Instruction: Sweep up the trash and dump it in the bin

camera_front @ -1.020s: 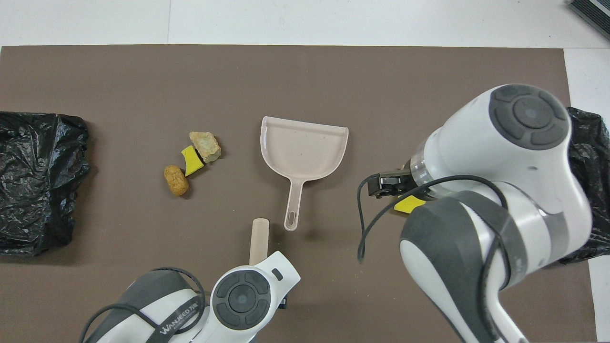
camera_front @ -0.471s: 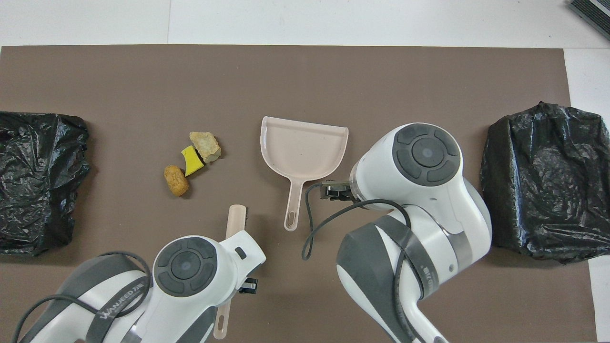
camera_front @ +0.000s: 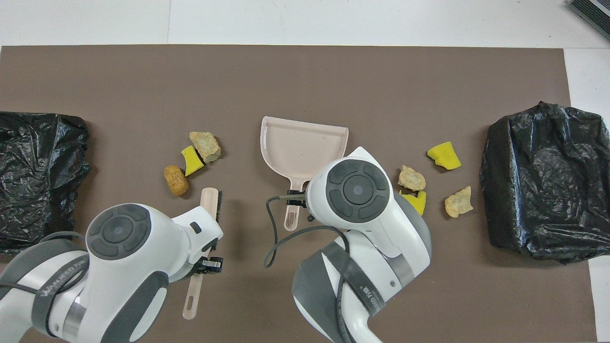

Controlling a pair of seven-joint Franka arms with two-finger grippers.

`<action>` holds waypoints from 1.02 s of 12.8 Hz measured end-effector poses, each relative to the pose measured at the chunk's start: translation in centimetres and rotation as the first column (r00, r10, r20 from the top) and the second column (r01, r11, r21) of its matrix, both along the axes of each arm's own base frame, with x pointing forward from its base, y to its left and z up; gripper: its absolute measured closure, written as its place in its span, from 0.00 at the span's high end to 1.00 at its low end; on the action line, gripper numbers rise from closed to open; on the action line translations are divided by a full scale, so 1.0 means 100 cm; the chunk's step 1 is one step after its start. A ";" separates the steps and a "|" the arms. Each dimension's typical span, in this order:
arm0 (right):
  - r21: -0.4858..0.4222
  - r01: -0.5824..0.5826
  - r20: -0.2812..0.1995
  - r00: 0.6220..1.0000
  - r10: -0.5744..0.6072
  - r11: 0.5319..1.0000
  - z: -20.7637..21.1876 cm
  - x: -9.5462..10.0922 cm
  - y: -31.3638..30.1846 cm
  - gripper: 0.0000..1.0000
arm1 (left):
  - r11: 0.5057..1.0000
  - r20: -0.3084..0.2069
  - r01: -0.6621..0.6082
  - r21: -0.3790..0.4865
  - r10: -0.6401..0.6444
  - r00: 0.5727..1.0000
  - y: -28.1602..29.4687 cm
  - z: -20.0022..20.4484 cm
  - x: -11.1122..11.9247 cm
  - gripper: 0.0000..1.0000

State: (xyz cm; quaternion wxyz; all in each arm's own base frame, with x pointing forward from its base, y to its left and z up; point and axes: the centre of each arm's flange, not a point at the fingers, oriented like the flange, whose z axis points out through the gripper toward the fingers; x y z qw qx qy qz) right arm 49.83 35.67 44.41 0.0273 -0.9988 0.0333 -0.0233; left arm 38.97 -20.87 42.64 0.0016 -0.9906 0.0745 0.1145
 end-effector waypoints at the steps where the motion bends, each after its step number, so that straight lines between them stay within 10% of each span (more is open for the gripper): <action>1: -0.004 0.009 0.015 1.000 -0.009 1.000 -0.009 -0.001 0.009 0.92 | 1.000 0.014 -0.012 -0.013 0.012 1.000 0.015 0.000 0.010 0.26; 7: -0.069 -0.008 0.023 1.000 0.010 0.998 -0.084 -0.008 0.048 0.89 | 0.996 0.112 -0.041 -0.076 0.049 0.993 0.111 -0.018 0.068 0.26; 13: -0.072 -0.005 0.029 1.000 0.007 0.997 -0.088 -0.009 0.051 0.53 | 0.991 0.126 -0.107 -0.077 0.116 0.985 0.140 -0.038 0.085 0.26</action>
